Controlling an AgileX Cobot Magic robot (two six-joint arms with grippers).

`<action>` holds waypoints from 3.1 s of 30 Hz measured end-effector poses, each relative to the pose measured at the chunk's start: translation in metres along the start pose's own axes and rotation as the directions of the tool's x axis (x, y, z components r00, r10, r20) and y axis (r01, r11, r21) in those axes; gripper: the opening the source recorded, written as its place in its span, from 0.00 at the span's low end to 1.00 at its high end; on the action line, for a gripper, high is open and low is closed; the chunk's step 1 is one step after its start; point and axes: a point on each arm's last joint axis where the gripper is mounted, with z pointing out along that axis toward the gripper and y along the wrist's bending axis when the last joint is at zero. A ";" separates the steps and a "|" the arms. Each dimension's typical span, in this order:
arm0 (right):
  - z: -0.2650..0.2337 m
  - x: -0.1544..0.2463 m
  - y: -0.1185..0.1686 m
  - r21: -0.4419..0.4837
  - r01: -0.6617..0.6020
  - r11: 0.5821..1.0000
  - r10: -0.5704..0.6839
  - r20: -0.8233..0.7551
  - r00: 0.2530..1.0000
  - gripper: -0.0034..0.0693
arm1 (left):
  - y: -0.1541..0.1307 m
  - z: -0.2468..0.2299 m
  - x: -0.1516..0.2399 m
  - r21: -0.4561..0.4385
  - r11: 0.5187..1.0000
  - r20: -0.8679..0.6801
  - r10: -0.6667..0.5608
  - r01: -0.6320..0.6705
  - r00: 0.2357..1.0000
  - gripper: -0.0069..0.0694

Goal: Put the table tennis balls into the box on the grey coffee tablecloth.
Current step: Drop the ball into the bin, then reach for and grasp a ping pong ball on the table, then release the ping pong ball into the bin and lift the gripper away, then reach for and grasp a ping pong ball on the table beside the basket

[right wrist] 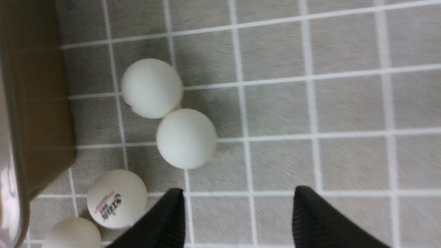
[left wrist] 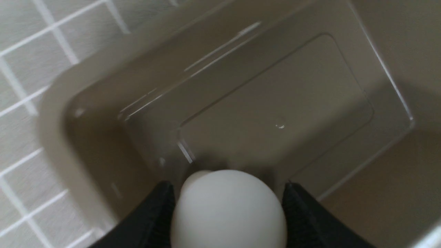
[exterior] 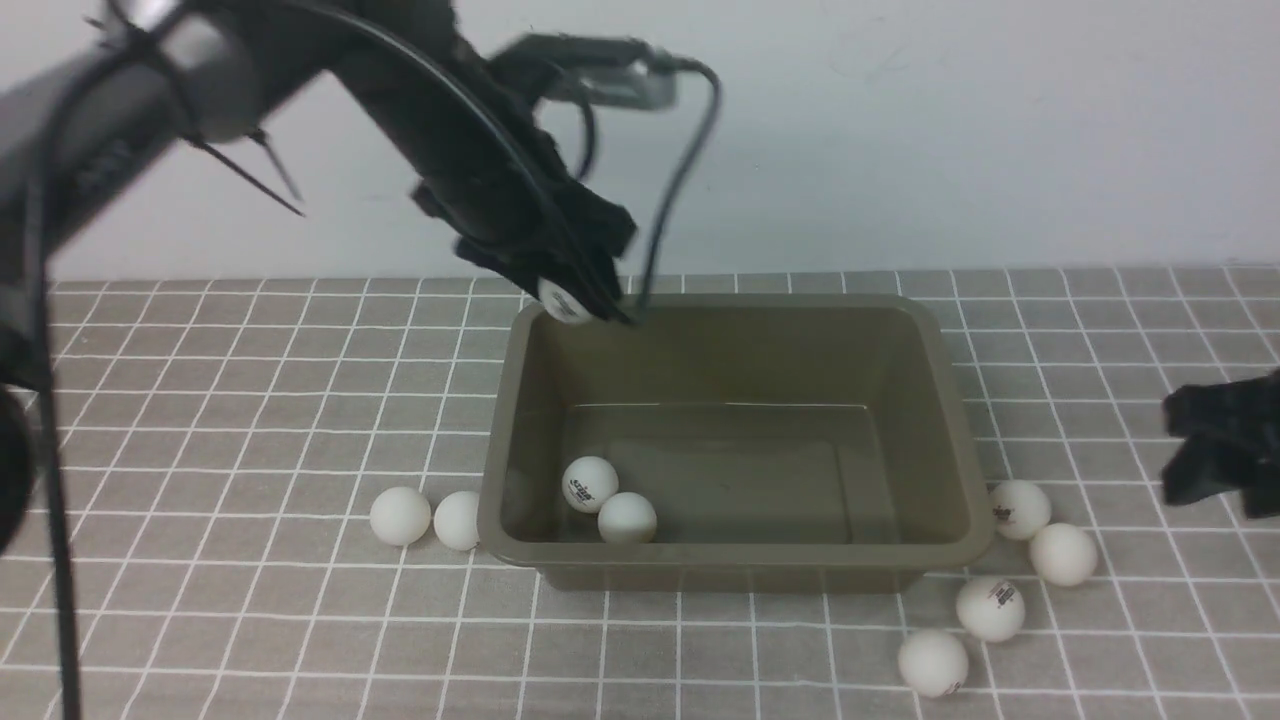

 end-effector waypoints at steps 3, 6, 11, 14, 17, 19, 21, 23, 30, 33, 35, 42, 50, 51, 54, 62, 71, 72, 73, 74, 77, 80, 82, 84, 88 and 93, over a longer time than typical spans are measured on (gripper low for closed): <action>0.028 -0.002 0.011 -0.001 0.062 0.998 -0.062 -0.049 0.997 0.71 | -0.014 0.030 -0.001 -0.047 0.997 -0.053 0.059 -0.062 0.997 0.58; 0.048 -0.002 0.018 0.010 0.103 0.995 -0.102 -0.086 0.991 0.77 | -0.022 0.051 0.001 -0.091 0.994 -0.097 0.058 -0.067 0.994 0.75; 0.076 -0.002 0.019 0.022 0.123 0.992 -0.120 -0.114 0.986 0.80 | -0.023 0.057 0.002 -0.152 0.987 -0.113 0.032 -0.049 0.993 0.90; 0.093 -0.003 0.016 0.036 0.129 0.991 -0.123 -0.123 0.985 0.80 | -0.018 0.038 -0.001 -0.231 0.972 -0.097 0.005 -0.027 0.995 0.81; 0.099 -0.005 0.015 0.042 0.138 0.990 -0.133 -0.112 0.985 0.71 | -0.013 0.005 -0.005 -0.295 0.955 -0.056 0.011 -0.027 0.998 0.45; 0.099 -0.005 0.015 0.042 0.147 0.988 -0.141 -0.110 0.984 0.63 | -0.010 -0.007 -0.006 -0.313 0.949 -0.034 0.010 -0.020 0.999 0.32; 0.099 -0.004 0.015 0.040 0.153 0.987 -0.147 -0.126 0.981 0.52 | -0.001 -0.035 -0.006 -0.341 0.940 0.021 -0.005 0.012 1.000 0.15; 0.095 -0.001 0.015 0.041 0.155 0.987 -0.147 -0.152 0.977 0.54 | 0.013 -0.061 -0.003 -0.360 0.931 0.073 -0.044 0.067 0.996 0.10; 0.022 0.005 0.022 0.051 0.101 0.994 -0.097 -0.081 0.992 0.54 | 0.076 -0.114 0.027 -0.377 0.885 0.169 -0.224 0.273 0.960 0.08; -0.014 0.009 0.032 -0.014 0.083 0.996 -0.082 0.035 0.996 0.54 | 0.095 -0.114 0.049 -0.322 0.880 0.145 -0.318 0.348 0.937 0.08; -0.030 0.009 0.038 -0.067 0.107 0.992 -0.101 0.089 0.991 0.54 | 0.104 -0.102 0.065 -0.287 0.882 0.087 -0.366 0.375 0.927 0.08; -0.036 0.000 0.084 -0.227 0.206 0.952 -0.180 0.129 0.975 0.54 | 0.101 -0.035 0.115 -0.160 0.891 -0.160 -0.449 0.426 0.879 0.08; -0.010 -0.031 0.147 -0.252 0.347 0.903 -0.325 0.126 0.937 0.65 | 0.086 0.004 0.124 -0.106 0.914 -0.216 -0.405 0.391 0.888 0.09; -0.007 -0.036 0.151 -0.250 0.347 0.904 -0.330 0.108 0.938 0.70 | 0.086 0.011 0.123 -0.103 0.921 -0.218 -0.391 0.377 0.894 0.12; -0.003 -0.043 0.153 -0.230 0.343 0.911 -0.340 0.052 0.939 0.77 | 0.085 0.018 0.122 -0.100 0.928 -0.219 -0.373 0.359 0.902 0.18; -0.033 -0.043 0.140 -0.075 0.428 0.901 -0.425 0.049 0.904 0.73 | 0.092 0.031 0.118 -0.127 0.931 -0.173 -0.361 0.343 0.916 0.61; -0.092 -0.034 0.126 0.044 0.443 0.896 -0.443 0.171 0.880 0.56 | 0.107 0.066 0.125 -0.159 0.929 -0.222 -0.363 0.334 0.905 0.68; -0.093 -0.034 0.126 0.044 0.438 0.898 -0.438 0.173 0.882 0.56 | 0.107 0.067 0.126 -0.161 0.929 -0.225 -0.363 0.333 0.904 0.67; -0.095 -0.033 0.126 0.045 0.437 0.899 -0.437 0.177 0.882 0.56 | 0.109 0.070 0.127 -0.167 0.930 -0.237 -0.361 0.328 0.902 0.65; -0.096 -0.033 0.126 0.046 0.437 0.898 -0.437 0.177 0.882 0.55 | 0.109 0.071 0.128 -0.168 0.930 -0.240 -0.361 0.328 0.901 0.64; -0.095 -0.033 0.126 0.045 0.435 0.899 -0.435 0.175 0.883 0.55 | 0.111 0.076 0.130 -0.170 0.929 -0.251 -0.363 0.328 0.897 0.56; -0.095 -0.033 0.125 0.047 0.433 0.900 -0.435 0.174 0.884 0.55 | 0.111 0.076 0.129 -0.171 0.929 -0.250 -0.362 0.327 0.898 0.56; -0.095 -0.033 0.124 0.054 0.427 0.903 -0.430 0.170 0.887 0.55 | 0.111 0.074 0.128 -0.176 0.931 -0.249 -0.357 0.320 0.901 0.56; -0.095 -0.035 0.116 0.068 0.404 0.912 -0.409 0.153 0.900 0.52 | 0.110 0.062 0.123 -0.186 0.936 -0.247 -0.339 0.299 0.908 0.56; -0.089 -0.043 0.078 0.110 0.295 0.949 -0.307 0.117 0.944 0.40 | 0.102 0.018 0.103 -0.198 0.943 -0.167 -0.301 0.267 0.939 0.56; -0.068 -0.041 0.027 0.117 0.122 0.986 -0.130 0.067 0.989 0.25 | 0.073 -0.039 0.081 -0.129 0.956 0.012 -0.264 0.263 0.965 0.56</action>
